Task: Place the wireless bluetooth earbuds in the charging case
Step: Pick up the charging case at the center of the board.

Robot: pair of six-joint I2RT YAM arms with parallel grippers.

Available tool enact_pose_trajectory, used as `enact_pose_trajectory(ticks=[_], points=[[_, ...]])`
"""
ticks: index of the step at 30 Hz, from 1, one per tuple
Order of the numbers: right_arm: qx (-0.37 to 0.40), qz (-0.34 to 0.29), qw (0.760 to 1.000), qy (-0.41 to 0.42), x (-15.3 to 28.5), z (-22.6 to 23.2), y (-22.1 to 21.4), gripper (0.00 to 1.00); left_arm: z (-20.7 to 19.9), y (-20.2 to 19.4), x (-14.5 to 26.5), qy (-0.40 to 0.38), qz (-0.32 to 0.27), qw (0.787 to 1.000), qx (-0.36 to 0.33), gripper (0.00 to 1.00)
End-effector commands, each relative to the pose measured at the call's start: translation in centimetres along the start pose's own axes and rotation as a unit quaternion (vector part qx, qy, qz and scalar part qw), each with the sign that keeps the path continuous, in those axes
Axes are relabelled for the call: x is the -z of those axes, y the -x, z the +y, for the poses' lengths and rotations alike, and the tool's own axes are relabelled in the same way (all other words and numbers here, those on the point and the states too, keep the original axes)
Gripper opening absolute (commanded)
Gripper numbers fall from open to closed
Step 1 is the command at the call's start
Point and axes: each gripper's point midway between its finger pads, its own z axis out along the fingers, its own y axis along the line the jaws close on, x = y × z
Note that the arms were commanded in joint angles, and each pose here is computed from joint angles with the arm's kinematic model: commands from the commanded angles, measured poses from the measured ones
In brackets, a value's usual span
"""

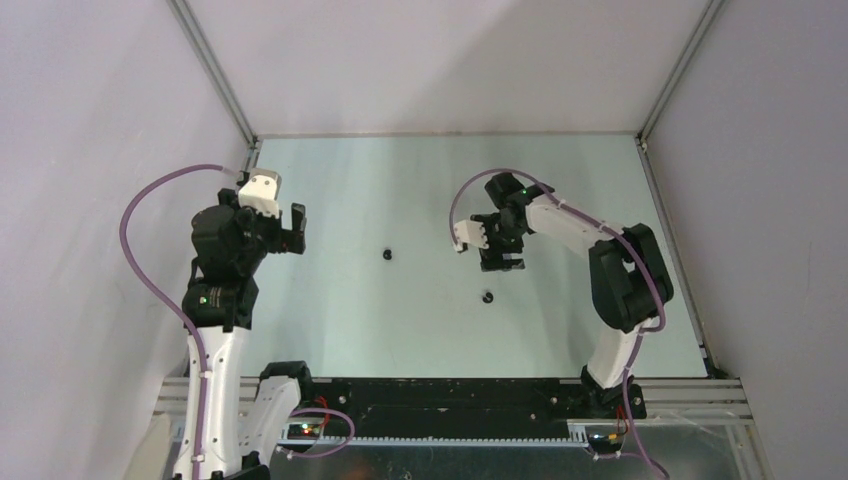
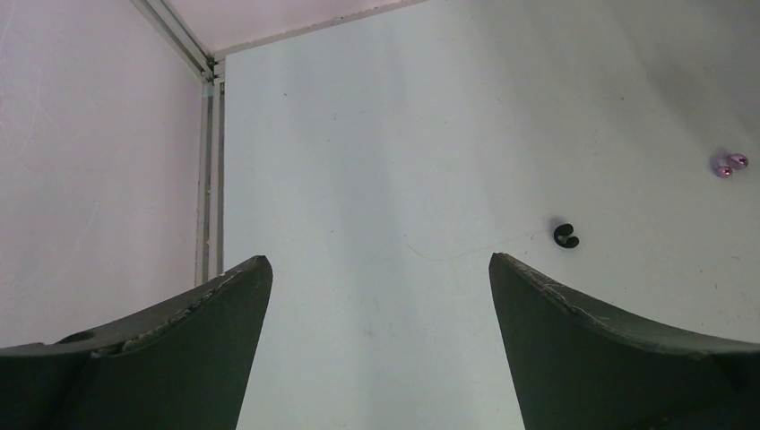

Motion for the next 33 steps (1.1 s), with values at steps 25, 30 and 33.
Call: enact_pose_trajectory(ticks=[25, 30, 33], points=[[-0.029, -0.01, 0.997, -0.07, 2.1, -0.7, 2.6, 0.16, -1.8, 3.4, -0.8, -0.031, -0.038, 0.999, 0.017, 0.99], [-0.063, -0.077, 0.984, -0.144, 8.2, 0.0, 7.2, 0.14, -6.3, 7.9, -1.5, -0.097, -0.065, 0.992, -0.045, 0.99], [-0.076, -0.149, 0.97, -0.175, 12.1, 0.9, 10.5, 0.12, -11.7, 9.8, -1.7, -0.191, -0.058, 0.977, -0.069, 0.99]])
